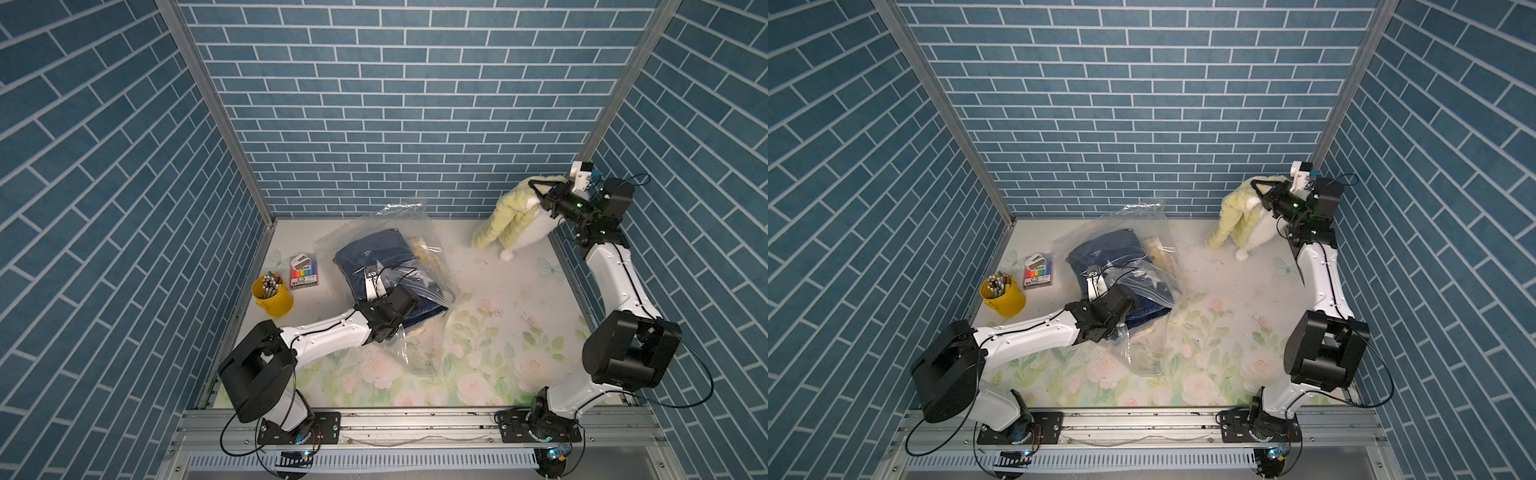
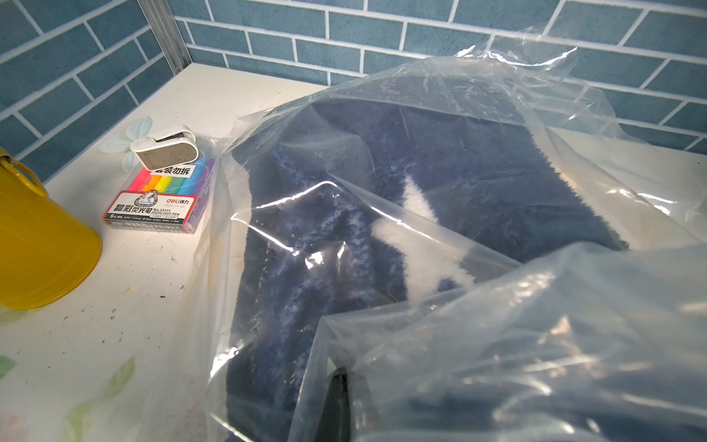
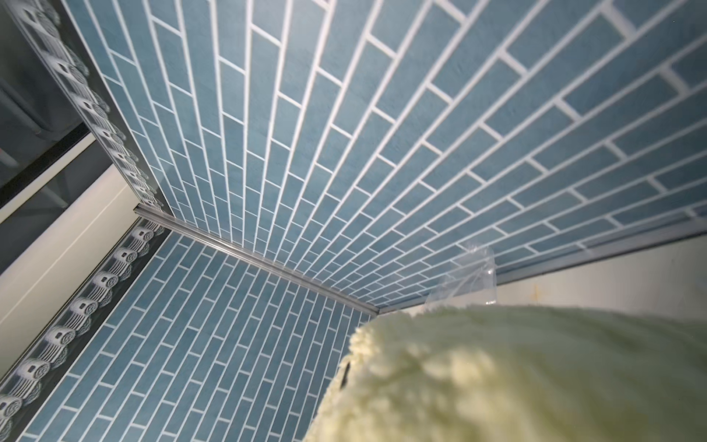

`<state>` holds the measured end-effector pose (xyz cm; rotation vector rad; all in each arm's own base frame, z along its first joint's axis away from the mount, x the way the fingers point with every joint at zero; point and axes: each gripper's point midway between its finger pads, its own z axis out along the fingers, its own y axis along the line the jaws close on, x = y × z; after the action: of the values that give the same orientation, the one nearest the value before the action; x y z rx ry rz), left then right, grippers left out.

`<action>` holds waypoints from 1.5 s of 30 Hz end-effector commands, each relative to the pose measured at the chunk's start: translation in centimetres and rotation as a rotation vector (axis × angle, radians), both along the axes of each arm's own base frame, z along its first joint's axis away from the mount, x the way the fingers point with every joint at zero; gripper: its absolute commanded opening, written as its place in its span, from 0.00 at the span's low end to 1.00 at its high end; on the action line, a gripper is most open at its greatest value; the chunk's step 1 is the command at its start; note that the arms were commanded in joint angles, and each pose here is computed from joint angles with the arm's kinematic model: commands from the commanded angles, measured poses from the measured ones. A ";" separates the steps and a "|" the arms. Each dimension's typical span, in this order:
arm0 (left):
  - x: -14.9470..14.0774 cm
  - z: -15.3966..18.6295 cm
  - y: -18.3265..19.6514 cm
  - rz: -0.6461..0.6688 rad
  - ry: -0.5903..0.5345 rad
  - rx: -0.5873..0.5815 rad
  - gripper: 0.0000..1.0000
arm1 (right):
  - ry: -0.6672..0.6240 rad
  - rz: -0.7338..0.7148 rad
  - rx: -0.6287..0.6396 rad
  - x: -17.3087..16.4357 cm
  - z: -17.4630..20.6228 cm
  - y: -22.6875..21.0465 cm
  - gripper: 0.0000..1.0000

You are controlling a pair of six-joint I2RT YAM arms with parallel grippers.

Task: Take the blanket out of the vacuum bag
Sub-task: Place the blanket at the center of the board.

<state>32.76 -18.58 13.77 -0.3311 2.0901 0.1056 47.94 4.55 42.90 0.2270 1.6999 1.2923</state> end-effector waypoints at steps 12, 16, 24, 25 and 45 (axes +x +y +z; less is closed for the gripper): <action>-0.6 -1.5 0.4 -0.026 0.042 -0.017 0.00 | 0.516 -0.278 0.051 -12.2 -31.9 -1.2 0.00; -0.7 -1.2 0.2 -0.034 0.040 -0.038 0.00 | 0.534 -0.267 0.060 -14.1 -33.1 -0.7 0.00; -1.1 -1.1 0.4 -0.042 0.028 -0.061 0.00 | 0.627 -0.172 0.045 -18.3 -34.8 1.4 0.37; -1.1 -1.1 0.4 -0.045 0.031 -0.062 0.00 | 0.662 -0.161 0.030 -19.2 -35.6 1.6 0.43; -2.0 -1.0 -0.3 -0.124 0.039 -0.134 0.00 | 0.631 -0.252 -0.295 -23.9 -30.6 -0.3 0.06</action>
<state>31.23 -19.27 13.48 -0.3026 2.1262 -0.1102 22.66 5.22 9.85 0.8031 2.2954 0.9068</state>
